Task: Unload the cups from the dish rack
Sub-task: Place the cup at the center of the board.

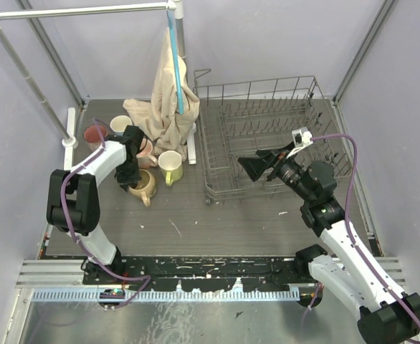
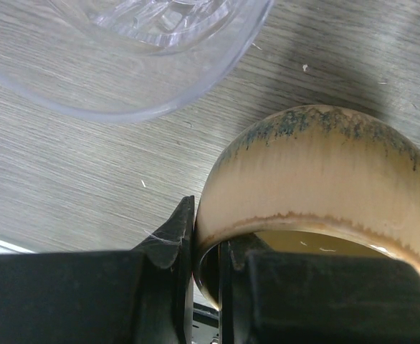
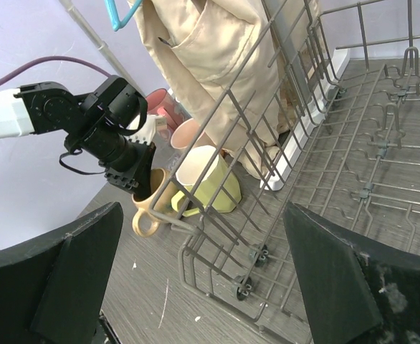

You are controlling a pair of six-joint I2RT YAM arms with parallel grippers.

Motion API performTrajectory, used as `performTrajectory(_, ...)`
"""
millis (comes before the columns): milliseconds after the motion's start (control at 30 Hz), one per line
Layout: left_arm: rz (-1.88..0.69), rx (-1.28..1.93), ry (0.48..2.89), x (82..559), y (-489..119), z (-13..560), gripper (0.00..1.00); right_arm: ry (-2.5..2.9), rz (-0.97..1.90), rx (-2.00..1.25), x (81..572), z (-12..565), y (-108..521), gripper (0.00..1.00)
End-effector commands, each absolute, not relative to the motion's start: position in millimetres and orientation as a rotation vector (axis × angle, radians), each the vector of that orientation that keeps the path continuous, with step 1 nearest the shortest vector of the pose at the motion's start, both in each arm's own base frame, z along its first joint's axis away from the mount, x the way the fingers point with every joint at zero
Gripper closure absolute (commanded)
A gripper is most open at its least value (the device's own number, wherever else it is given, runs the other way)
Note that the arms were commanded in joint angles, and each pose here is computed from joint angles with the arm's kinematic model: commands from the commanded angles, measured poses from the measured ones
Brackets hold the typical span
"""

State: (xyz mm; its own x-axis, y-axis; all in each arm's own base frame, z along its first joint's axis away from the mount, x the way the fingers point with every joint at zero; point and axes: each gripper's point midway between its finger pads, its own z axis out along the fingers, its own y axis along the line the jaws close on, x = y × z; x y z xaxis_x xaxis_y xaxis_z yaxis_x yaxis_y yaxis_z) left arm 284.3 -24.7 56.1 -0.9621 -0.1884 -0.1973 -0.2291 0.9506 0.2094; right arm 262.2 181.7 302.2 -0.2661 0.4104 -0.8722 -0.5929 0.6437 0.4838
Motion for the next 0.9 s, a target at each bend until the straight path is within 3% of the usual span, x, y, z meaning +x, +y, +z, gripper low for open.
performTrajectory(0, 0.383, -0.313, 2.898, 293.1, -18.9, 65.5, 0.94, 1.477, 0.959, -0.183, 261.3, 329.3, 180.6, 0.00)
performTrajectory(167, 0.402, -0.312, 2.912, 291.3, -17.2, 62.2, 0.82, 1.476, 0.960, -0.186, 260.5, 328.8, 180.7, 0.00)
performTrajectory(333, 0.390, -0.312, 2.892, 290.6, -17.4, 67.6, 0.61, 1.473, 0.960, -0.186, 259.5, 329.5, 180.3, 0.00)
performTrajectory(867, 0.190, -0.339, 2.794, 293.6, -34.6, 105.3, 0.25, 1.483, 0.938, -0.169, 261.5, 327.3, 176.9, 0.00)
